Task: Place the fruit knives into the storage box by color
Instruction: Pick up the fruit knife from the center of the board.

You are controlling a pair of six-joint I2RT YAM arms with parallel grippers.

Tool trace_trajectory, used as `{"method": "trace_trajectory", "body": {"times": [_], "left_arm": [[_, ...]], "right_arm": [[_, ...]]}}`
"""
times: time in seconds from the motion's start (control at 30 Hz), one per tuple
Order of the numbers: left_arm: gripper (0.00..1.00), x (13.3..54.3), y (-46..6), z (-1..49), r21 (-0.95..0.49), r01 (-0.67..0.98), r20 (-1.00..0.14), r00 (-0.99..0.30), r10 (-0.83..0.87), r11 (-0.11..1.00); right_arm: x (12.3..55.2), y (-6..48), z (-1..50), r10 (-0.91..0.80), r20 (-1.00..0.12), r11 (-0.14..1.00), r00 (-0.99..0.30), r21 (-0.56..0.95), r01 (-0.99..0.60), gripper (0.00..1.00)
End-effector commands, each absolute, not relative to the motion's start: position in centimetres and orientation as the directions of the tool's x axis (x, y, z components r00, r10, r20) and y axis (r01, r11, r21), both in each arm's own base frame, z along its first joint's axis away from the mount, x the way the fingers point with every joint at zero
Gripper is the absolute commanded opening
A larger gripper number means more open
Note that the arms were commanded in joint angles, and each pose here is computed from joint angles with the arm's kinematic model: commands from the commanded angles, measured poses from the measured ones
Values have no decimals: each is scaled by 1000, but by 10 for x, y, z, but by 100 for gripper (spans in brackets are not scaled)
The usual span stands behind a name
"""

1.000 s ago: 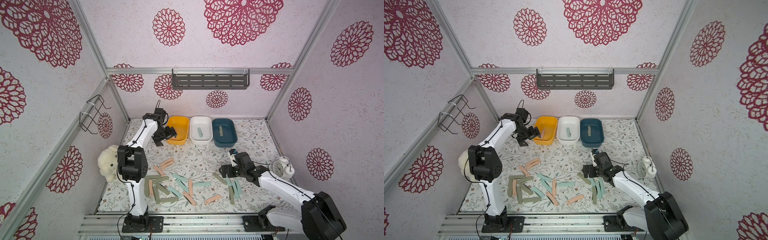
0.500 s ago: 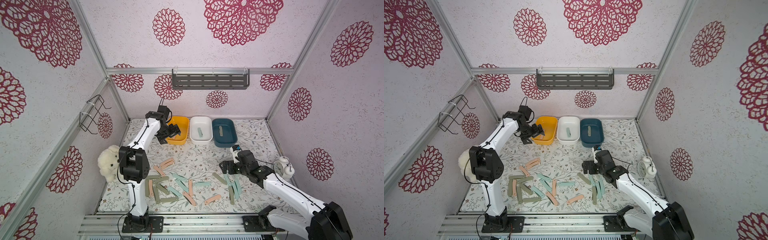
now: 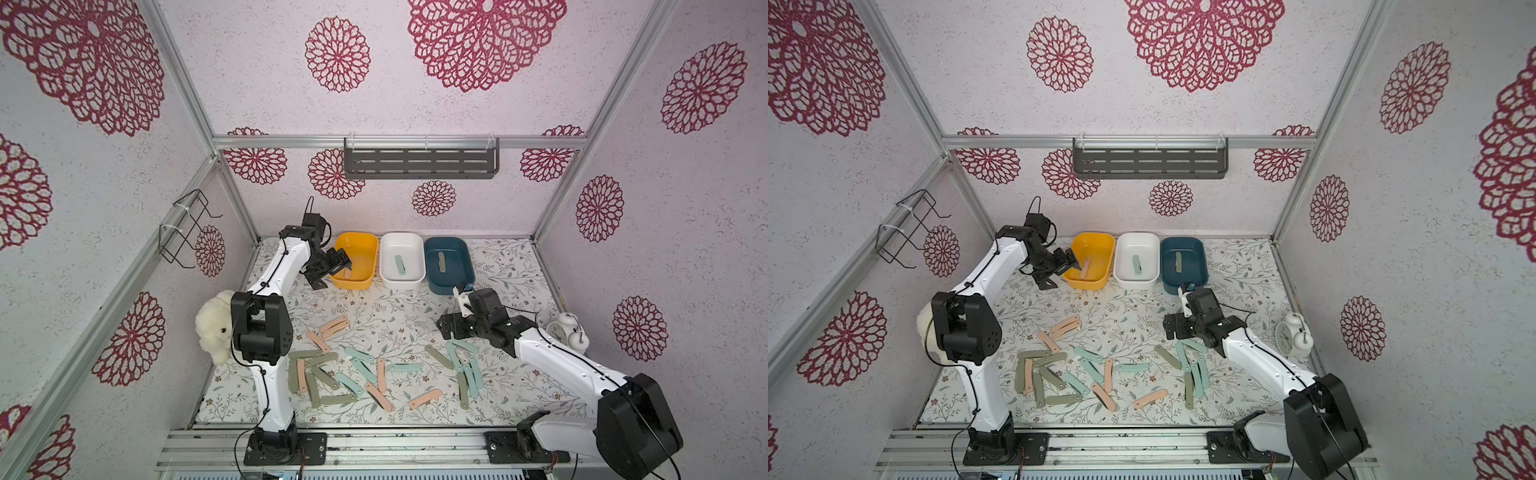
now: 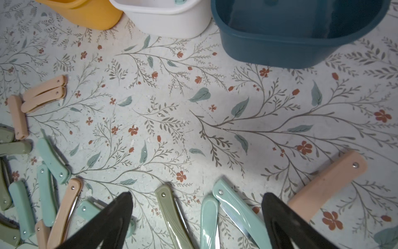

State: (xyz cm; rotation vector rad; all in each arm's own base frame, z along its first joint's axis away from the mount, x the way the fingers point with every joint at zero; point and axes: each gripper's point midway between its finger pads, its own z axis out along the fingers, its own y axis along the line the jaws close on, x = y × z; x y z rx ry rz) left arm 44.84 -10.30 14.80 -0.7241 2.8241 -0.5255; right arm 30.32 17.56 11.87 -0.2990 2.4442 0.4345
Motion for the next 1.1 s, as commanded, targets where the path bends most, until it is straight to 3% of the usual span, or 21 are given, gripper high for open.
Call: {"method": "trace_trajectory", "body": {"times": [0.0, 0.17, 0.5, 1.07], "left_arm": [[97, 442, -95, 180, -392, -387, -169, -862, -479, 835], [97, 436, -94, 168, -351, -395, -136, -876, -464, 849], [97, 416, -97, 170, -260, -326, -194, -904, -380, 909], [97, 395, -101, 139, -175, -246, -181, -944, -276, 954]], "right_arm": [[314, 193, 136, -125, -657, 889, -743, 258, -378, 96], [318, 201, 136, -147, -662, 878, -735, 254, -405, 96], [305, 219, 118, -213, -614, 873, -760, 230, -431, 95], [250, 214, 52, -343, -436, 872, -832, 183, -455, 74]]}}
